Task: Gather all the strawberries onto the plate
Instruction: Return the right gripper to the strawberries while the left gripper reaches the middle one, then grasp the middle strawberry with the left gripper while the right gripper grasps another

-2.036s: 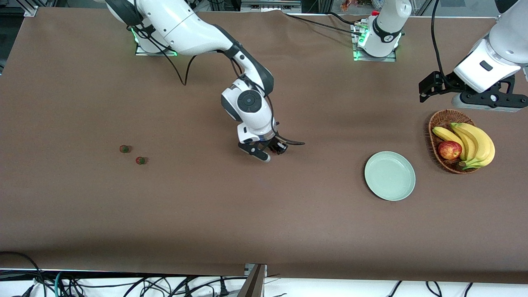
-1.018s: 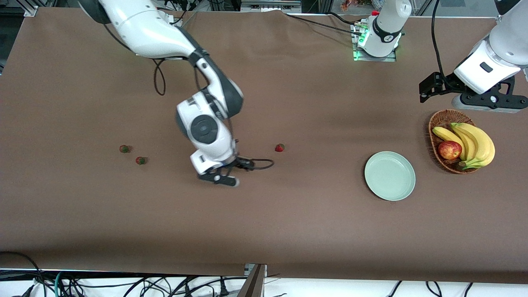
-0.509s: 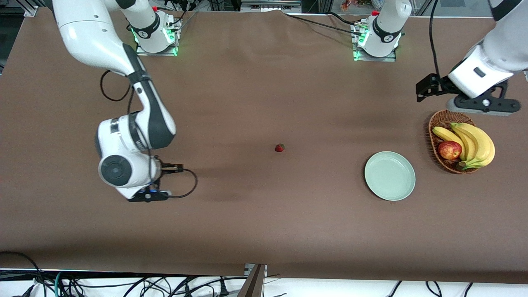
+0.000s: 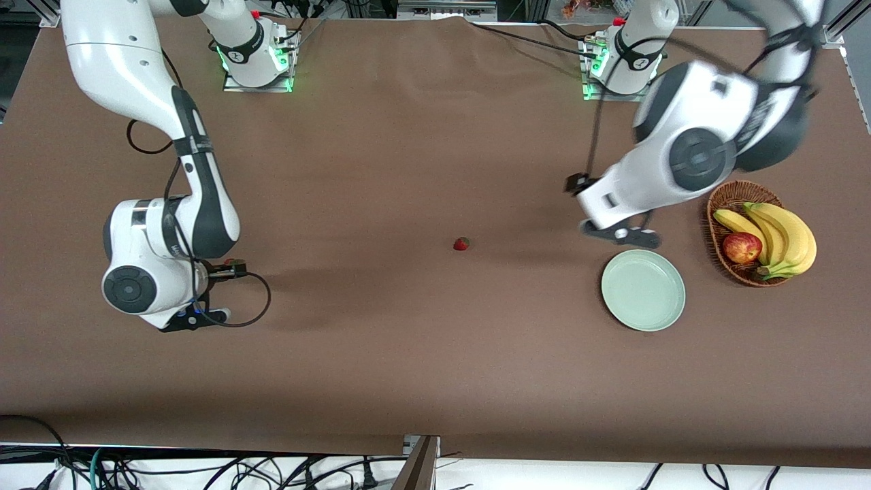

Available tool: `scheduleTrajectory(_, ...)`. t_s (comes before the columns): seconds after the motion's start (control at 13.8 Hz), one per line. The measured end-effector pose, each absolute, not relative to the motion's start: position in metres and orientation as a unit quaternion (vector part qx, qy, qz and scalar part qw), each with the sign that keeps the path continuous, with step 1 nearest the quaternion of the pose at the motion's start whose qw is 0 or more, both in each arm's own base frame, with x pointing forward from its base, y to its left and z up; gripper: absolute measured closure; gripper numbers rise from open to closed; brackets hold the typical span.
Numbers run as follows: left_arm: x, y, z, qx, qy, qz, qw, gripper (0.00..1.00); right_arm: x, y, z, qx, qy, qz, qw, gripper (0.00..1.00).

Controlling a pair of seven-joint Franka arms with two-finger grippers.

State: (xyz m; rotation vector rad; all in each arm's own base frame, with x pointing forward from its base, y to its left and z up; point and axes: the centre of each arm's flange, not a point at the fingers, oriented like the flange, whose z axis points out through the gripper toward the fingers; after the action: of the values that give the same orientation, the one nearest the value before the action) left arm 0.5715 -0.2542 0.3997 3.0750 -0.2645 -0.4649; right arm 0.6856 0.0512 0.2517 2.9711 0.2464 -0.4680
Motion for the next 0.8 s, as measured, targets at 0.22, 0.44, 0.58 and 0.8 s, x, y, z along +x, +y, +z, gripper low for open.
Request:
scheduleTrajectory(0.22,0.558,-0.343,0.342,0.993,-0.038,-0.113,0.016,0.00,0.673,0.025,0.224,0.985,0.077,-0.149,0.030,0.00)
scheduleTrajectory(0.44,0.542,-0.400,0.290,0.996,-0.007,-0.087,0.029,0.00,0.662,0.027,0.214,0.988,0.080,-0.126,0.024,0.00)
scheduleTrajectory(0.58,0.538,-0.424,0.256,0.997,0.002,-0.060,0.047,0.00,0.651,0.028,0.205,0.990,0.081,-0.115,0.024,0.00)
scheduleTrajectory(0.8,0.538,-0.435,0.213,0.999,0.001,-0.023,0.044,0.00,0.635,0.027,0.189,0.991,0.082,-0.102,0.023,0.00)
